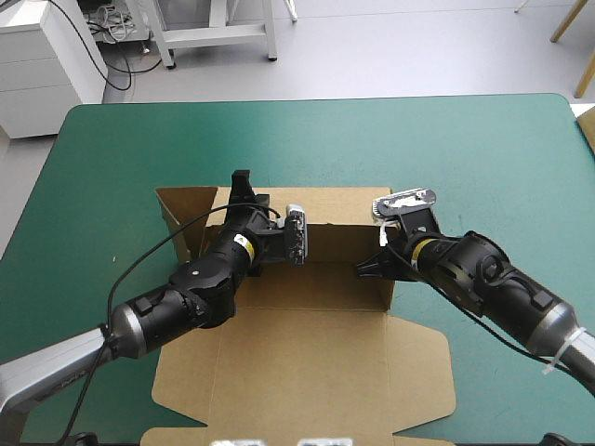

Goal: Fold the box

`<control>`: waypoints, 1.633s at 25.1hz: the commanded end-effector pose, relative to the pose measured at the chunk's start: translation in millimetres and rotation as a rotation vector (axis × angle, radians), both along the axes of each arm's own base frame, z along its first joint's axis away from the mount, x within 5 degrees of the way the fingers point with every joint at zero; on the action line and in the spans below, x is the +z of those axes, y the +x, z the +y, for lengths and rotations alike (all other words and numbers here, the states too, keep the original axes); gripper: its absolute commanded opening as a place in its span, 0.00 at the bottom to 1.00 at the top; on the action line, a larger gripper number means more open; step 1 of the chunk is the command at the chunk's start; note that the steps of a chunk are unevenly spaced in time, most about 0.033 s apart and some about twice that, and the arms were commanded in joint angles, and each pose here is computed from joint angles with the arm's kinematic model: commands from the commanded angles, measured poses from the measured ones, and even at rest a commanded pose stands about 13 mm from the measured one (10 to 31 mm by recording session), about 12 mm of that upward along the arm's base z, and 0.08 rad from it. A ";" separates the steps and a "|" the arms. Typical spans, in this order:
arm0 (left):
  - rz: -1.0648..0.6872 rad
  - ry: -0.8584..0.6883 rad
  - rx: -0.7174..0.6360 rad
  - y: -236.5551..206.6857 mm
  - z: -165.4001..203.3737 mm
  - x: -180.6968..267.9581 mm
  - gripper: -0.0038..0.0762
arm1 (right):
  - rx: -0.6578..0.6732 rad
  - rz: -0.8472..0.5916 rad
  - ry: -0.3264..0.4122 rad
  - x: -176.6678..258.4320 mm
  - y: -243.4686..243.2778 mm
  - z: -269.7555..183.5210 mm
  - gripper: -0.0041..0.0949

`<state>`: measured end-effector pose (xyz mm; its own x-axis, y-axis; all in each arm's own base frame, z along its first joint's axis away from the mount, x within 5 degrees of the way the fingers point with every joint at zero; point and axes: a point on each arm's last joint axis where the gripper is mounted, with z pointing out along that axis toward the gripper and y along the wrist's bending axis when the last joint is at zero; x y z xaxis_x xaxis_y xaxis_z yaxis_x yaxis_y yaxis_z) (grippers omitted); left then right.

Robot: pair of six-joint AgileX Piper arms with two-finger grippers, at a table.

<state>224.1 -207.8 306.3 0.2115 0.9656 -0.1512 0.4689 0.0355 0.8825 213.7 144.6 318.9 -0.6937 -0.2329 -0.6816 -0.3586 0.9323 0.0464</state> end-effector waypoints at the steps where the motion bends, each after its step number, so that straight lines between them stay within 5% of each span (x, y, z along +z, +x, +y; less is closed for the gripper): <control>1: 0.001 -0.069 -0.031 -4.9 -3.9 9.9 0.20 | 0.056 -0.168 0.081 26.5 1.3 4.2 0.02; 6: -0.031 -0.114 -0.112 -29.0 -11.5 26.5 0.58 | 0.060 -0.190 0.089 27.4 3.2 5.6 0.02; 28: -0.068 -0.083 -0.226 -128.9 -25.7 53.2 0.58 | -0.086 -0.201 0.032 15.6 36.9 -18.6 0.02; 41: -0.052 -0.442 -0.118 -99.7 -2.3 174.1 0.57 | -0.124 -0.123 0.021 10.1 44.0 -42.7 0.02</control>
<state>111.8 -235.0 438.4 0.3655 0.8251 -0.4308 0.4711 0.2352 0.8501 256.5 105.2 310.2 -0.6852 -0.1442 -0.7139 -0.2212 0.9751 0.0153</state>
